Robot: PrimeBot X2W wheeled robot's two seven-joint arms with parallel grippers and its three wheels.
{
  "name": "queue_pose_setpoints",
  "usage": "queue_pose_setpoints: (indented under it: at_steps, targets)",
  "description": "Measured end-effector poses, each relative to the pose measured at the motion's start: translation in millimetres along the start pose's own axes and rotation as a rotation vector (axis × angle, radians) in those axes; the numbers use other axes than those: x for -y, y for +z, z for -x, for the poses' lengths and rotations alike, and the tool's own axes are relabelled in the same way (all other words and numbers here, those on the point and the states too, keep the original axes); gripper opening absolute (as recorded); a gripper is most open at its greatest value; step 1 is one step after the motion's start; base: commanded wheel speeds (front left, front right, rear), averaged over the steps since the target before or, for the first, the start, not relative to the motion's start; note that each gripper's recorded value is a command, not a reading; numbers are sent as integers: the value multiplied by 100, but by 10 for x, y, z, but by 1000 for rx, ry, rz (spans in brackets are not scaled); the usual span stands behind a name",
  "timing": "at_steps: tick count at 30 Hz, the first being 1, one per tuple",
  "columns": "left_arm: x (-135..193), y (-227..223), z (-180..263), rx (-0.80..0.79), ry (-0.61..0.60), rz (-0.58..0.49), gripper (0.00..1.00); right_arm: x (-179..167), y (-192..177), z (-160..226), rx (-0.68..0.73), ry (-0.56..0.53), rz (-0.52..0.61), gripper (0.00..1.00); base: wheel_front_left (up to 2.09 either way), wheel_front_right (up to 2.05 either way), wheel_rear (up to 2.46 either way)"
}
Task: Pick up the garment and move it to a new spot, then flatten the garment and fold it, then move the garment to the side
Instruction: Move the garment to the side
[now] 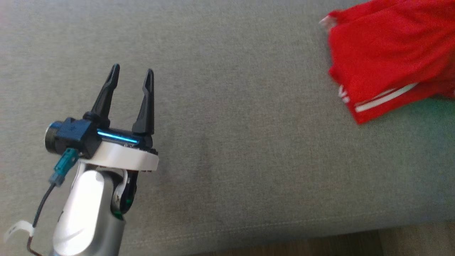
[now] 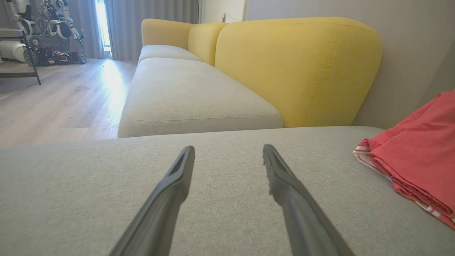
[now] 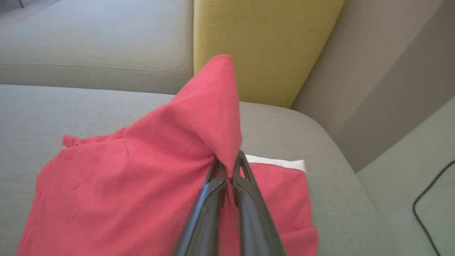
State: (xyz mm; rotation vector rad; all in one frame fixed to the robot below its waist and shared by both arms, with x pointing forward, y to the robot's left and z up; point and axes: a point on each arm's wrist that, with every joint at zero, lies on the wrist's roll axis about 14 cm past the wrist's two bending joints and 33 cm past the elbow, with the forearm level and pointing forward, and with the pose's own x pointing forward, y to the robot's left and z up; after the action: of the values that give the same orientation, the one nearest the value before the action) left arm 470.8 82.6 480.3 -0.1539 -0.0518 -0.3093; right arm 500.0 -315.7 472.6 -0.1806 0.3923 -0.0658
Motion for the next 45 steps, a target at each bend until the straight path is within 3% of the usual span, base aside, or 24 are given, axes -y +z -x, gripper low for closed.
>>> queue_pose_setpoints:
  at_steps: [6,15,16,18,19,26,32,45]
  targets:
    - [97,-200,-182,-23,-51,14,100,497,-52,19,-19,-114,8,0,0,0,0]
    - [205,-402,-350,-43,-103,29,100,847,-138,88,-44,-211,-23,0,0,0,0]
    - [208,-413,-361,-44,-106,29,100,848,-142,87,-44,-210,-28,10,0,0,0]
    - [216,-442,-366,-49,-110,31,100,854,-148,85,-40,-210,-39,48,0,0,0]
    - [219,-455,-369,-52,-113,30,100,848,-135,88,-36,-210,-38,100,0,0,0]
    - [233,-412,-365,-47,-118,22,100,804,67,182,54,-217,-61,100,0,0,0]
    - [203,-292,-335,-30,-98,18,100,587,12,360,99,-191,-121,100,0,0,0]
    - [-39,-92,188,-50,27,1,100,-635,-44,835,208,31,-323,100,0,0,0]
